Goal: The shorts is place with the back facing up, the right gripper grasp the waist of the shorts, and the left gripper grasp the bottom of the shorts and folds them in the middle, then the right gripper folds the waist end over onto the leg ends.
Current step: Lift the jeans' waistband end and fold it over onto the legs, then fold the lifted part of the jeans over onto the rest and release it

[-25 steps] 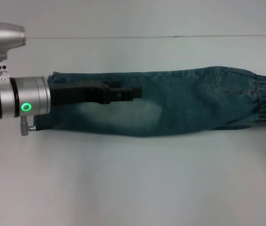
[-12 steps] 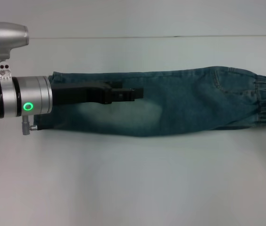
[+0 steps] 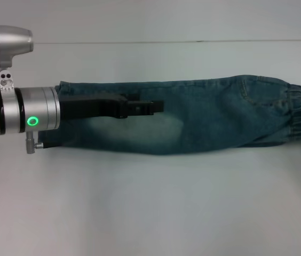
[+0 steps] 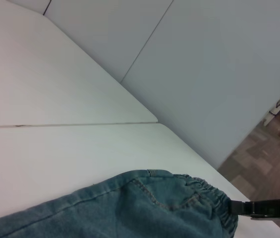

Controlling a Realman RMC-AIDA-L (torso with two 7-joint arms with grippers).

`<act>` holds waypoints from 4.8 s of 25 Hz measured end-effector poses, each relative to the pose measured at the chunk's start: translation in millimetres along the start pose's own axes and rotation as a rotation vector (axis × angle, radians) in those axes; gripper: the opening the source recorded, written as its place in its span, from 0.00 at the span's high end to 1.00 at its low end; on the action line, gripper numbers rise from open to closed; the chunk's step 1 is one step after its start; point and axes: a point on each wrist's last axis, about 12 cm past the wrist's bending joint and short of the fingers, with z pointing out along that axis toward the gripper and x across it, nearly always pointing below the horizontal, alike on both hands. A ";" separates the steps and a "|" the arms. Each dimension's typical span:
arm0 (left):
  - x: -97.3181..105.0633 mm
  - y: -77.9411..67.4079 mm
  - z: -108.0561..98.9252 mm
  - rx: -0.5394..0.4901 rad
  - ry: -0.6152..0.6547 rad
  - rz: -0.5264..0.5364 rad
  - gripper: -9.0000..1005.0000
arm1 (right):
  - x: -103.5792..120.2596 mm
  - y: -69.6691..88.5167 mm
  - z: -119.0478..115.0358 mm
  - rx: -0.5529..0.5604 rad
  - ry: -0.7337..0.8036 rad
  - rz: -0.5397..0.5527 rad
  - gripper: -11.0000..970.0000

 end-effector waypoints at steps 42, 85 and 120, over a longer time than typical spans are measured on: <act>4.4 5.4 82.6 -0.203 0.029 -0.040 0.51 | -12.2 4.7 -27.0 -0.065 -0.175 -0.068 0.92; 29.6 -33.2 119.3 -0.017 0.125 -0.050 0.95 | -106.4 117.8 19.0 -0.360 -0.102 -0.360 0.90; 45.7 -36.1 83.6 0.155 -0.025 -0.143 0.91 | -105.7 145.2 32.8 -0.447 -0.023 -0.385 0.88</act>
